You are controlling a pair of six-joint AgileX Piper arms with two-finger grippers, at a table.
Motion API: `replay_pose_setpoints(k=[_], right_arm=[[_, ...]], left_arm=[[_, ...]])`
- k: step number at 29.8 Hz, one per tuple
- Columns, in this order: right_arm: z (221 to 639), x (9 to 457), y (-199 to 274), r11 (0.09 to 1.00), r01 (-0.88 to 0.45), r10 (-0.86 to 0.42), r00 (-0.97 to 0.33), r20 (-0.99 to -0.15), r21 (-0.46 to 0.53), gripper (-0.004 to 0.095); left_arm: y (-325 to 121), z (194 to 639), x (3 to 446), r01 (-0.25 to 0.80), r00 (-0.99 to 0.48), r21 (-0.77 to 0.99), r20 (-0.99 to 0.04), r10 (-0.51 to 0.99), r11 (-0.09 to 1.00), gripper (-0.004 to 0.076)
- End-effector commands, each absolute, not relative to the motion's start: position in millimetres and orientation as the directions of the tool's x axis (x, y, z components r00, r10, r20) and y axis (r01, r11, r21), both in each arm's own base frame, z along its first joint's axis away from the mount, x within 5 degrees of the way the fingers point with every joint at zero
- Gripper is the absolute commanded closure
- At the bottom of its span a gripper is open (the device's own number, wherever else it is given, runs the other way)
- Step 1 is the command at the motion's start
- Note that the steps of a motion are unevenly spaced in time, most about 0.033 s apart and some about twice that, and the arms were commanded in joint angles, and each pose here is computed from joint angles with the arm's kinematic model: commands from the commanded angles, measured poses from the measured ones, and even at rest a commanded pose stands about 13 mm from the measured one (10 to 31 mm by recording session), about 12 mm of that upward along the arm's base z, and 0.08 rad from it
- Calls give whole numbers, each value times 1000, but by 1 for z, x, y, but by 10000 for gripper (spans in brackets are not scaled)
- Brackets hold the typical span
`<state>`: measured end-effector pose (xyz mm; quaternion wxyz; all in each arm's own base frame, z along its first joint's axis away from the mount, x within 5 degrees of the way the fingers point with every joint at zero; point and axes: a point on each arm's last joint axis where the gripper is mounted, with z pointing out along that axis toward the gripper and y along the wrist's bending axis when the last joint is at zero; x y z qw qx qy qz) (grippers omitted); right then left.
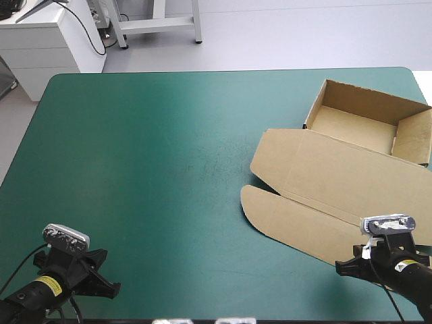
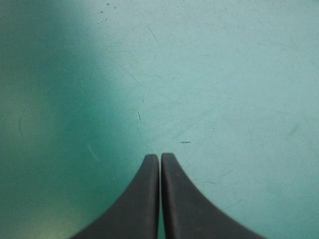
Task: Fold the box
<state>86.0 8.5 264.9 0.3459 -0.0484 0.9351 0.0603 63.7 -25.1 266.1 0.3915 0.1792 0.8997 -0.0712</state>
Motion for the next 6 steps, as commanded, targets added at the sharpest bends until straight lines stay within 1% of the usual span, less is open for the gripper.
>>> replay_pose_setpoints(k=[1,6], right_arm=[[278,88,9,989,-135,-52,-676,-735,55,821],[278,86,9,989,-135,-53,-670,-741,52,821]], left_arm=[[-28,278,68,379,-580,1,-779,238,925,731],[-28,278,68,379,-580,1,-779,238,925,731]])
